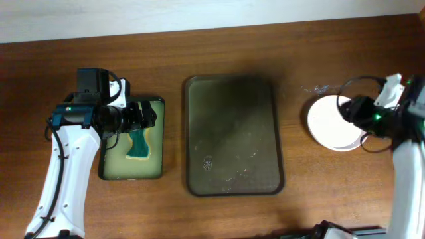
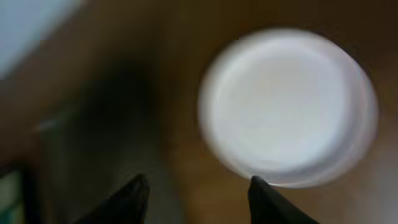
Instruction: Clean dirty plates on tray and stack at the side
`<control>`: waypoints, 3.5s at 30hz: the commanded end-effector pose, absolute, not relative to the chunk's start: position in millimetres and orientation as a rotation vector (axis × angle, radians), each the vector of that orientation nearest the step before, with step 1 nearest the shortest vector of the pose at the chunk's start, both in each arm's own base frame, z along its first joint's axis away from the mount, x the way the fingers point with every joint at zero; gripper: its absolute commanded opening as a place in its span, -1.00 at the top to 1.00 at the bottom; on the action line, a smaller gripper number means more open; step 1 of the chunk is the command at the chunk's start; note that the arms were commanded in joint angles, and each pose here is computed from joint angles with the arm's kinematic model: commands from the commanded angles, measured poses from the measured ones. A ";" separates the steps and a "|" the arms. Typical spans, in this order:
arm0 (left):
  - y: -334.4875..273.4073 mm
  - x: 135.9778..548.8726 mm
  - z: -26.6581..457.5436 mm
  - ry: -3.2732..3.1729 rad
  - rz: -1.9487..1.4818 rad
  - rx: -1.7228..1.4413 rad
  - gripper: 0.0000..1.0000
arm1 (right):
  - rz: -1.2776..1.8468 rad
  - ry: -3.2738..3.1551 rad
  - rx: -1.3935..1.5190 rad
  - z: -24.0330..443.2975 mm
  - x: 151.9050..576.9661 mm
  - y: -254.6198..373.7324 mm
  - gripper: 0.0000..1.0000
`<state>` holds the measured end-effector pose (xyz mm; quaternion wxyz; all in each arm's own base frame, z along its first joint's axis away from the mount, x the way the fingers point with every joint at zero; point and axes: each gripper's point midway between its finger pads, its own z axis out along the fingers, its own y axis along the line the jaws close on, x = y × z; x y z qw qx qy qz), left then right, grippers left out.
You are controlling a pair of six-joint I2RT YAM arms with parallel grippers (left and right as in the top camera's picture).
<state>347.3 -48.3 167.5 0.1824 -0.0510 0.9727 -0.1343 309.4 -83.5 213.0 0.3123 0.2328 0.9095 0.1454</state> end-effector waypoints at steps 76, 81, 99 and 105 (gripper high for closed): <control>-5.2 245.9 156.8 1.646 -0.148 -0.111 -0.99 | 0.204 1.575 -0.390 162.9 234.9 61.9 -0.97; -5.2 245.9 157.0 1.645 -0.148 -0.111 -0.99 | 0.203 1.575 -0.391 162.9 234.9 61.9 -0.97; -5.2 245.9 156.8 1.646 -0.148 -0.111 -0.99 | 0.205 1.579 -0.390 162.1 235.0 61.9 -0.96; -5.2 245.9 157.0 1.645 -0.148 -0.111 -0.99 | 0.205 1.579 -0.390 162.1 235.0 61.9 -0.96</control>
